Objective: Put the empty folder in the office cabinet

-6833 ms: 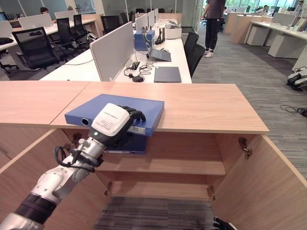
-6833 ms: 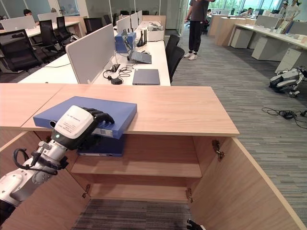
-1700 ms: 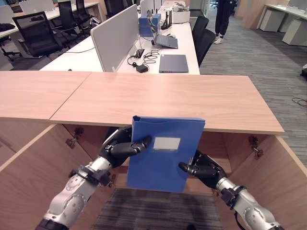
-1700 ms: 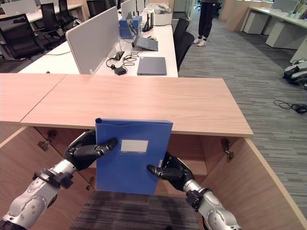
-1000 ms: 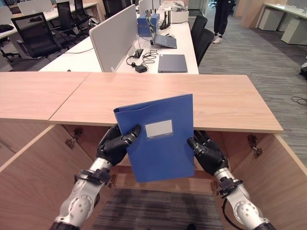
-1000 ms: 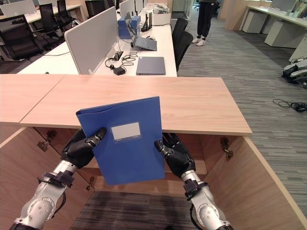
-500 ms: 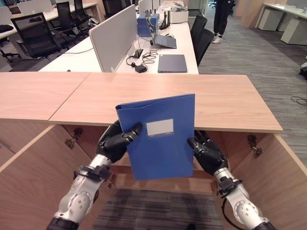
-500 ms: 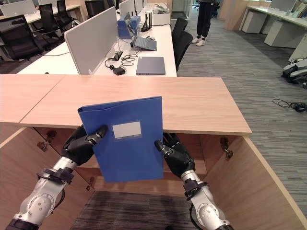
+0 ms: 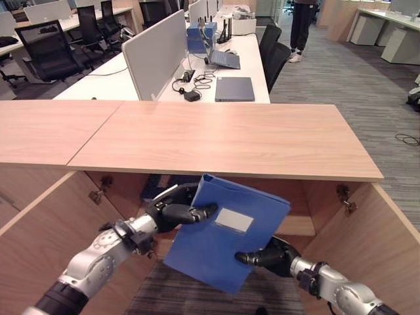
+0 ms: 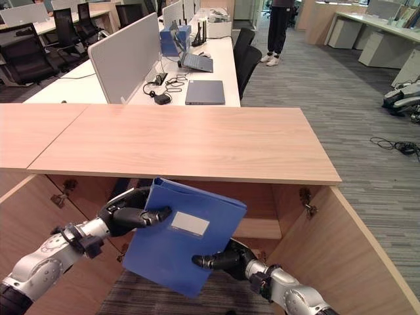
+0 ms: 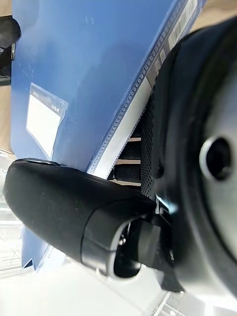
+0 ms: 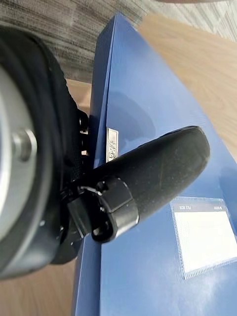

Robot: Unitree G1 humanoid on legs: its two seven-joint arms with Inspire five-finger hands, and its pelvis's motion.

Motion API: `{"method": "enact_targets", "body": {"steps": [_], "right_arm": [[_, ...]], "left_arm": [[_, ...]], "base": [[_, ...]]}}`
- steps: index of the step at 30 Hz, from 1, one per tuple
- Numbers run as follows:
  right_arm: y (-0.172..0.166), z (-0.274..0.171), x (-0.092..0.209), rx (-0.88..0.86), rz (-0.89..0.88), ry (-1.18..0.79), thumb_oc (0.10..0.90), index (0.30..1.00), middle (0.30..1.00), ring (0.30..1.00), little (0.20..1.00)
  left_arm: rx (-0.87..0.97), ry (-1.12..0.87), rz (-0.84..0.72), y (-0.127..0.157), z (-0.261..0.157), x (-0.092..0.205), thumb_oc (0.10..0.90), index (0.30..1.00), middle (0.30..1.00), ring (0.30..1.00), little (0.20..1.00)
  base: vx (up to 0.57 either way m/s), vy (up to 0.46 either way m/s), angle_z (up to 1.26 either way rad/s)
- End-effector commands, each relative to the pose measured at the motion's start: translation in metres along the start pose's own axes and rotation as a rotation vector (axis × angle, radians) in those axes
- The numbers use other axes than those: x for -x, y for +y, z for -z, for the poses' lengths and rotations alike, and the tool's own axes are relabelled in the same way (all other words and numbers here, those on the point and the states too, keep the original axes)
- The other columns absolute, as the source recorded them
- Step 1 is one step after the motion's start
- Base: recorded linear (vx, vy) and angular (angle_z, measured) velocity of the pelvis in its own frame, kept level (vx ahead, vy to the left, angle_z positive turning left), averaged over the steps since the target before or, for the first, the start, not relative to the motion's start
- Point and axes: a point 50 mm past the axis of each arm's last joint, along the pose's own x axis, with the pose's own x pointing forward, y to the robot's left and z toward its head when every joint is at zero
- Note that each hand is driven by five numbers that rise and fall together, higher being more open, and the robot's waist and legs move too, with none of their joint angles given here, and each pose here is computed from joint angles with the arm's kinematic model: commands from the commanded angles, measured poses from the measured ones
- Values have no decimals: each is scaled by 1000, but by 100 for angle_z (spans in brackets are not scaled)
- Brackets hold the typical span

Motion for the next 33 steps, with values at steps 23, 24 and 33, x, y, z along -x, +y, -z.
{"method": "enact_targets", "body": {"steps": [23,24,33], "right_arm": [[158,-102,-43,71,-818,-518,800,900,900,900,900],[158,-102,-43,71,-818,-518,800,900,900,900,900],[154,-111,-38,7,-784,-616,400,300,300,300,300]], "left_arm": [[208,-324,483,-89,-27,-56,400,300,300,300,300],[209,-324,483,-89,-27,-56,400,300,300,300,300],[266,-399,411,-83,-27,-54,400,300,300,300,300]], "base": [[0,0,0],[0,0,0],[0,0,0]]}}
